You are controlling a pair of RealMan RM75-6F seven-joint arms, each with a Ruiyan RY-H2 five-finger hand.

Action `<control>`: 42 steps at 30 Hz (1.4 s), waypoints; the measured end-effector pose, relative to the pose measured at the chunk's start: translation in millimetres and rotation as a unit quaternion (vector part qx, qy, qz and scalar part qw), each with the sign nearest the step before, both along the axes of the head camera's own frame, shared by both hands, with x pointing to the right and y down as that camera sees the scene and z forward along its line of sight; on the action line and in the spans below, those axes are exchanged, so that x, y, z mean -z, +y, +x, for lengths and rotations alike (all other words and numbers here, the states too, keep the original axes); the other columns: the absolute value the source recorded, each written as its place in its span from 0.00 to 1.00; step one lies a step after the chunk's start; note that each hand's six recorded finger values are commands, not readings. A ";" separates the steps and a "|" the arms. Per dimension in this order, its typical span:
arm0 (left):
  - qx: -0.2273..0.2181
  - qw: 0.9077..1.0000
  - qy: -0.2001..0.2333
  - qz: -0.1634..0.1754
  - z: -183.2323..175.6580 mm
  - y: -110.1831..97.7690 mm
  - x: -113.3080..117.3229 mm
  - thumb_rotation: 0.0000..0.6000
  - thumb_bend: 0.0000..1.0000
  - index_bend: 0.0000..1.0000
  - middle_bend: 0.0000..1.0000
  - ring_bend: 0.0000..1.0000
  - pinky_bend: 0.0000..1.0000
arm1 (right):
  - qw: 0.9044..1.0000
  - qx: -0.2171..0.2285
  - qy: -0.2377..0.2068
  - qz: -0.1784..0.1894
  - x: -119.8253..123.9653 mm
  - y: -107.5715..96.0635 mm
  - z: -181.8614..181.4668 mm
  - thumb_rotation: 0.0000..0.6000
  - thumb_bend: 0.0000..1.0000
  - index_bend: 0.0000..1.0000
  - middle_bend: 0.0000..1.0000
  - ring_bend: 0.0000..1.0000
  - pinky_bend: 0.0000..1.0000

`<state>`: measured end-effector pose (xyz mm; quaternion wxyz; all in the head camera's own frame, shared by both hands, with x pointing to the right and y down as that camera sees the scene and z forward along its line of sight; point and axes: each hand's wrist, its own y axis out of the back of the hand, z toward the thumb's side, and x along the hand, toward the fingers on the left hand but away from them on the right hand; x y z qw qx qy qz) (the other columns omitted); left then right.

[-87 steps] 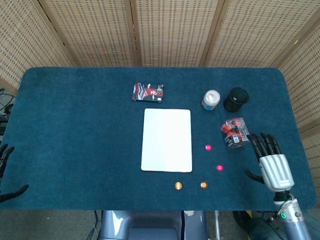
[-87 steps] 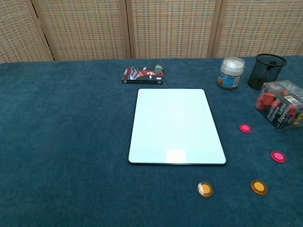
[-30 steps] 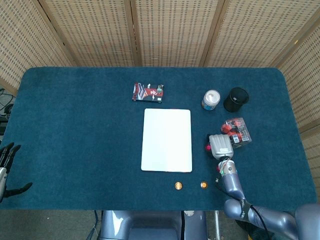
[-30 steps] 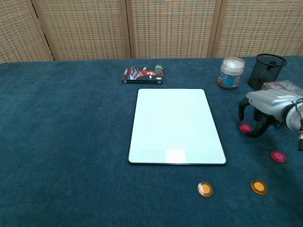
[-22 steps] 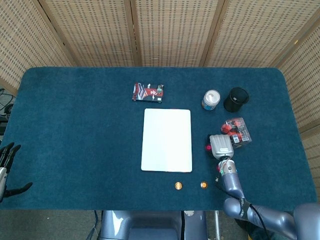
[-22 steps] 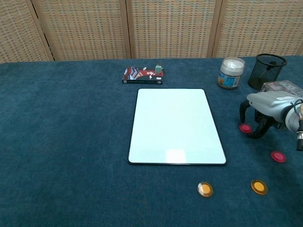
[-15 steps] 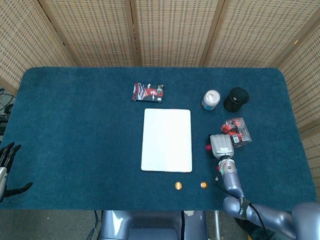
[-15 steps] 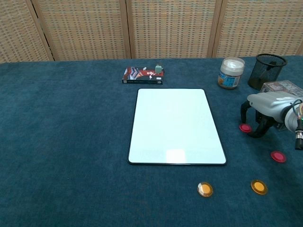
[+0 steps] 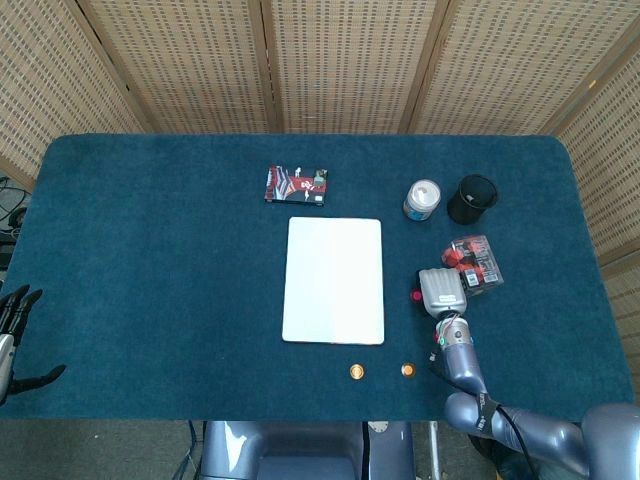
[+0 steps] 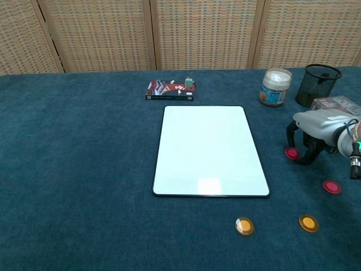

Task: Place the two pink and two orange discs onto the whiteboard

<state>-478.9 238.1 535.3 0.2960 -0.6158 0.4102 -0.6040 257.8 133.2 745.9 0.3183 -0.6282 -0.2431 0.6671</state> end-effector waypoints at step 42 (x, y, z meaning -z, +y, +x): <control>0.001 0.999 0.034 -0.012 -7.0 -0.2 4.3 1.00 0.00 0.00 0.00 0.00 0.00 | 0.993 0.067 -0.090 0.022 62.8 -2.2 -165.0 1.00 0.25 0.38 0.98 1.00 1.00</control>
